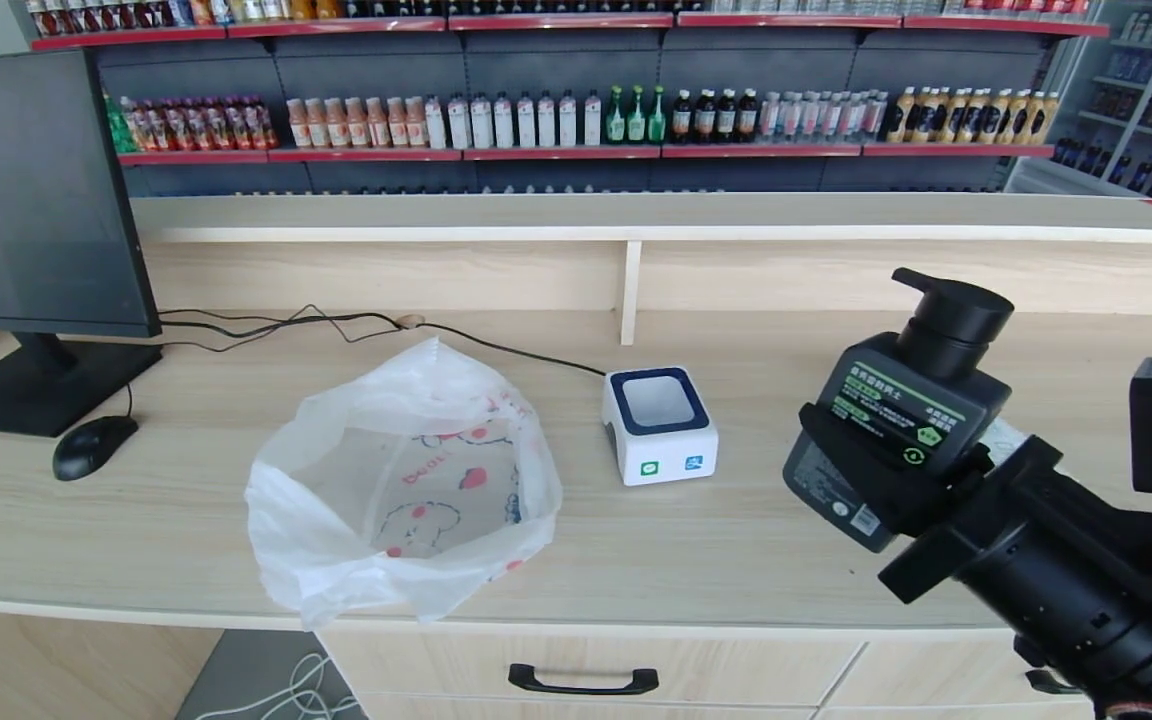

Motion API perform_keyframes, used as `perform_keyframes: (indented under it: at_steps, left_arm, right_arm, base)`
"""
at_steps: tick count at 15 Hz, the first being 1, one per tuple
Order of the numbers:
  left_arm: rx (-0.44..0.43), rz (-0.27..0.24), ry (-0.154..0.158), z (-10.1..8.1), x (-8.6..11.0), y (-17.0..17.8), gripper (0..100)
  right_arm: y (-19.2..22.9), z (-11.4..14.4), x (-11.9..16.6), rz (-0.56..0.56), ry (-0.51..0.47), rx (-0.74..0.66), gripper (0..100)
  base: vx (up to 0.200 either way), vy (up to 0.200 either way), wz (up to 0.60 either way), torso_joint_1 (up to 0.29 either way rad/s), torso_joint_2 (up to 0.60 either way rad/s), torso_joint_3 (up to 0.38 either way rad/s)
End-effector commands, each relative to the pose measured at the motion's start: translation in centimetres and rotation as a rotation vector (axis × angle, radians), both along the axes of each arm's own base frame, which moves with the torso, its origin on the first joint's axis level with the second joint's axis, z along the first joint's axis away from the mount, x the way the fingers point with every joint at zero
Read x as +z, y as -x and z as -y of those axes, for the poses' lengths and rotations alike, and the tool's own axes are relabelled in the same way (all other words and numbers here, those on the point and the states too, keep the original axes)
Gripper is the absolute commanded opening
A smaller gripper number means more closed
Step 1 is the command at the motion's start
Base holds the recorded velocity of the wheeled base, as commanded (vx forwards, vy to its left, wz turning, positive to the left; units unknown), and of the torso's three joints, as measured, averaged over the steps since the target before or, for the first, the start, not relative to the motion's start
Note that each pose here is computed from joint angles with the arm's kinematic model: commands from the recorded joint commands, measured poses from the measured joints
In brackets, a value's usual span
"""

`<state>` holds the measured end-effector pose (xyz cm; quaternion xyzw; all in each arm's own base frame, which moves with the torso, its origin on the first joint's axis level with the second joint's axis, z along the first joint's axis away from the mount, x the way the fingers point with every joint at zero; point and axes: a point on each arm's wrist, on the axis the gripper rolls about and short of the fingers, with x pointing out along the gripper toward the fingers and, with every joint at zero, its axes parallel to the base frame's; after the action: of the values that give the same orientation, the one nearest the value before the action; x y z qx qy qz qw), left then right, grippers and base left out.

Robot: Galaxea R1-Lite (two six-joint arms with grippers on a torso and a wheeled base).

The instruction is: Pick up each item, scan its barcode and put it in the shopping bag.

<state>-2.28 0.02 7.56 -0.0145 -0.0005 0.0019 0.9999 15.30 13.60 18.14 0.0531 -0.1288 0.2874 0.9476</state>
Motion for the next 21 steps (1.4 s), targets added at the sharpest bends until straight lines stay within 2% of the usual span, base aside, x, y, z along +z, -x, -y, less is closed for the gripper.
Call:
perform_keyframes:
  at_steps: [1,2,6,7,12,18,21]
  left_arm:
    - [-0.001,0.001,0.0,0.0,0.0,0.0,100]
    - [-0.001,0.001,-0.001,0.0,0.0,0.0,100]
    - [0.001,0.001,0.002,0.0,0.0,0.0,100]
    - [0.001,0.001,0.002,0.0,0.0,0.0,100]
    - [0.001,0.001,0.002,0.0,0.0,0.0,100]
    - [-0.001,0.001,0.0,0.0,0.0,0.0,100]
    - [-0.001,0.001,0.002,0.0,0.0,0.0,100]
  right_arm:
    - [-0.4,0.6,0.4,0.013,-0.013,-0.036,0]
    - [-0.6,0.8,0.4,0.013,-0.013,-0.051,0]
    - [-4.6,5.9,0.9,0.028,-0.041,-0.352,0]
    - [-4.9,6.3,1.2,0.04,-0.048,-0.373,0]
    - [-6.5,6.0,1.4,0.046,-0.055,-0.384,0]
    - [-6.5,5.9,1.2,0.035,-0.048,-0.385,0]
    - [-6.4,5.9,1.2,0.038,-0.05,-0.383,0]
  base:
    - [0.0,0.0,0.0,0.0,0.0,0.0]
    - [0.0,0.0,0.0,0.0,0.0,0.0]
    - [0.0,0.0,0.0,0.0,0.0,0.0]
    - [0.0,0.0,0.0,0.0,0.0,0.0]
    - [-0.16,0.0,0.0,0.005,0.01,0.001]
    - [0.0,0.0,0.0,0.0,0.0,0.0]
    - [0.0,0.2,0.0,0.001,0.0,0.002]
